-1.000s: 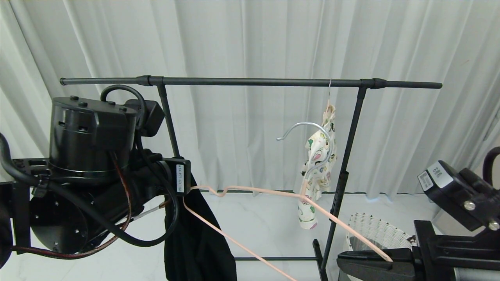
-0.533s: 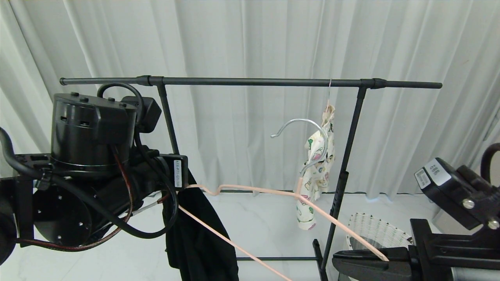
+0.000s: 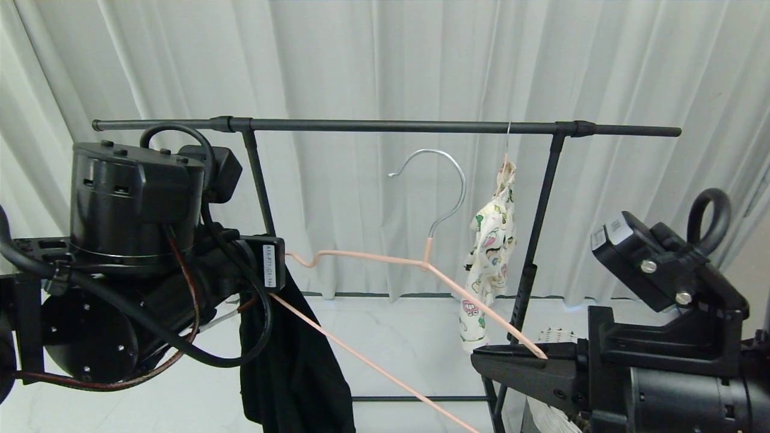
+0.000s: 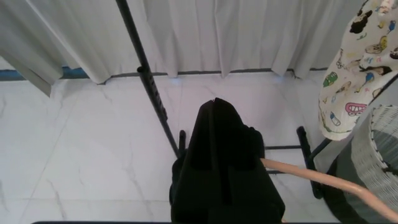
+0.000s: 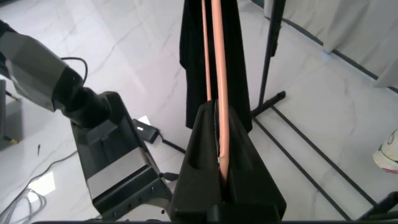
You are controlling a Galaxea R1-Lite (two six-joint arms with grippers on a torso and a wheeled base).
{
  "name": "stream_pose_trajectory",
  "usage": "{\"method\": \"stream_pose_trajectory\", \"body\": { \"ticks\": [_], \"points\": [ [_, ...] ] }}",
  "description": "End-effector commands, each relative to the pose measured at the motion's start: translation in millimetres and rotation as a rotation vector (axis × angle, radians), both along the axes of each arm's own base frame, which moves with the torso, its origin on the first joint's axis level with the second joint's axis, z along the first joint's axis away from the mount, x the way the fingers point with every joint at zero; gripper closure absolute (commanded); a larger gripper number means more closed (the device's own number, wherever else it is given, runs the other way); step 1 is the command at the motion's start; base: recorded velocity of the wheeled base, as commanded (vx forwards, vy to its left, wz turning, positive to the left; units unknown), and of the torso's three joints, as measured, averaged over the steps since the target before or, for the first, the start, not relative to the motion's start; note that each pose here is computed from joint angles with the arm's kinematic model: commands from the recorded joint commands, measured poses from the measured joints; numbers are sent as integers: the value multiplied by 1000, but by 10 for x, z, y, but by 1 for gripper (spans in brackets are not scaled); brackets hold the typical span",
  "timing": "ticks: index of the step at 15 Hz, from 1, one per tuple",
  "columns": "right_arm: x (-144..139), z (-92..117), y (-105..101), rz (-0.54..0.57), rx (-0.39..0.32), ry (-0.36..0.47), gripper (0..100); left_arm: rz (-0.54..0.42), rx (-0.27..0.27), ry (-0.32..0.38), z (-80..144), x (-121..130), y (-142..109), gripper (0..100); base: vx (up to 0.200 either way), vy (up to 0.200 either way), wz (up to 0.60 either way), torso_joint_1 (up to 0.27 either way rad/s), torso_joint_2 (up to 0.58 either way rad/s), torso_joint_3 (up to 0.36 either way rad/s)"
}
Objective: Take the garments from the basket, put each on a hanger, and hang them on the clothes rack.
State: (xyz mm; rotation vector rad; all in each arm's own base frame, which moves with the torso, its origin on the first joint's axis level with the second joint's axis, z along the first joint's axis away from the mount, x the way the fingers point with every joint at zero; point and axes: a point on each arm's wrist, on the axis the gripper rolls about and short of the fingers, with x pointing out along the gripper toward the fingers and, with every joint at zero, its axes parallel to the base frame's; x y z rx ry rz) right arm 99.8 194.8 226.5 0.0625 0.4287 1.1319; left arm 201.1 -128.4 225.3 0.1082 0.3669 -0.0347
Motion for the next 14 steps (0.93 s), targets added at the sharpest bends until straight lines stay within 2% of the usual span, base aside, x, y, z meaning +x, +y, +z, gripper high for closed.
{"method": "stream_pose_trajectory", "body": {
  "ticks": [1, 4, 7, 14],
  "points": [
    [40, -62, 64, -3, -24, 12, 100, -4, -2, -4, 10, -11, -10, 100, 0, 0, 0, 0, 0, 0],
    [72, -98, 131, -1, -24, 11, 100, -60, -25, -21, 67, -113, -106, 100, 0, 0, 0, 0, 0, 0],
    [95, -96, 198, 4, -20, 8, 100, -136, -105, -38, 157, -243, -291, 100, 0, 0, 0, 0, 0, 0],
    [75, -155, 446, 53, -33, 14, 100, -349, -166, -47, 314, -451, -572, 100, 0, 0, 0, 0, 0, 0]
  ]
}}
